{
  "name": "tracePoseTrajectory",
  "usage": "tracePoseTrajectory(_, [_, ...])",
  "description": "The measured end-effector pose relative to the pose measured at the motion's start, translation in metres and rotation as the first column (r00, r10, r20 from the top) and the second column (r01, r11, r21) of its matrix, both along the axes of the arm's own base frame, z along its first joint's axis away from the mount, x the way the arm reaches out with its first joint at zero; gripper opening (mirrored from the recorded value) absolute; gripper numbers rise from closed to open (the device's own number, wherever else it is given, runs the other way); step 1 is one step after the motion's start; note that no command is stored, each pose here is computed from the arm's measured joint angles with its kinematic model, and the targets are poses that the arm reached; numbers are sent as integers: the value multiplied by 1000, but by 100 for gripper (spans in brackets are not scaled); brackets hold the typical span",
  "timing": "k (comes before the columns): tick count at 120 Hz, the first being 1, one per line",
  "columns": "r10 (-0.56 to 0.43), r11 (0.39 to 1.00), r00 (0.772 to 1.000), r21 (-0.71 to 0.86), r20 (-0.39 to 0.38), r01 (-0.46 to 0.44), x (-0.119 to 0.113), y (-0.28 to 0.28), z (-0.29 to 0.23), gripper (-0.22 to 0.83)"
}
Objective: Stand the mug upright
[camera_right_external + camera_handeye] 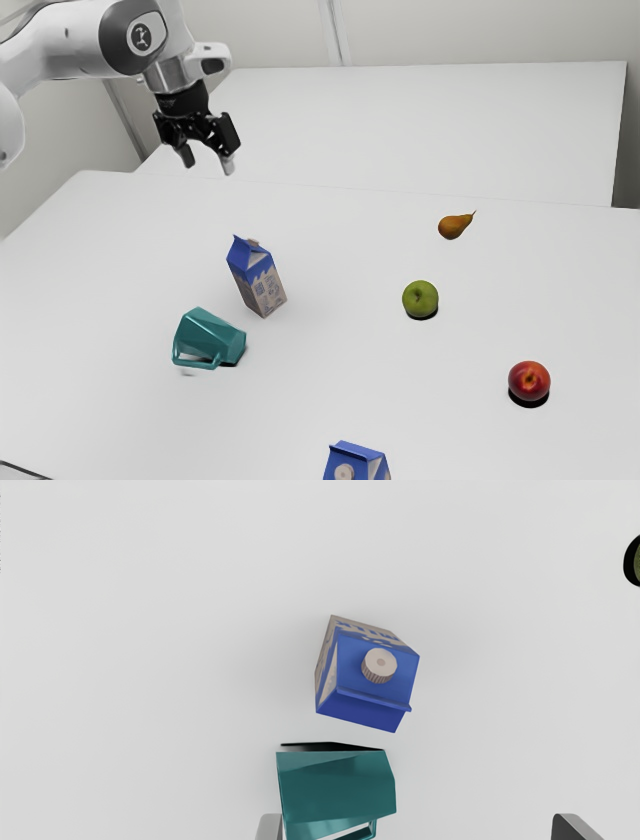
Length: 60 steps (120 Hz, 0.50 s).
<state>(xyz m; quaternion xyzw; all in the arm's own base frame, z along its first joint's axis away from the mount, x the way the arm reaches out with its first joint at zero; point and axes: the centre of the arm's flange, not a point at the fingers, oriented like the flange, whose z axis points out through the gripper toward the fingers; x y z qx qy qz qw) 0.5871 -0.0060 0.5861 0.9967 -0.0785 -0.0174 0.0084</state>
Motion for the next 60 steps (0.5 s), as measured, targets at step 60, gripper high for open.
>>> tracePoseTrajectory(60, [106, 941, 993, -318, -59, -120, -32, 61, -21, 61])
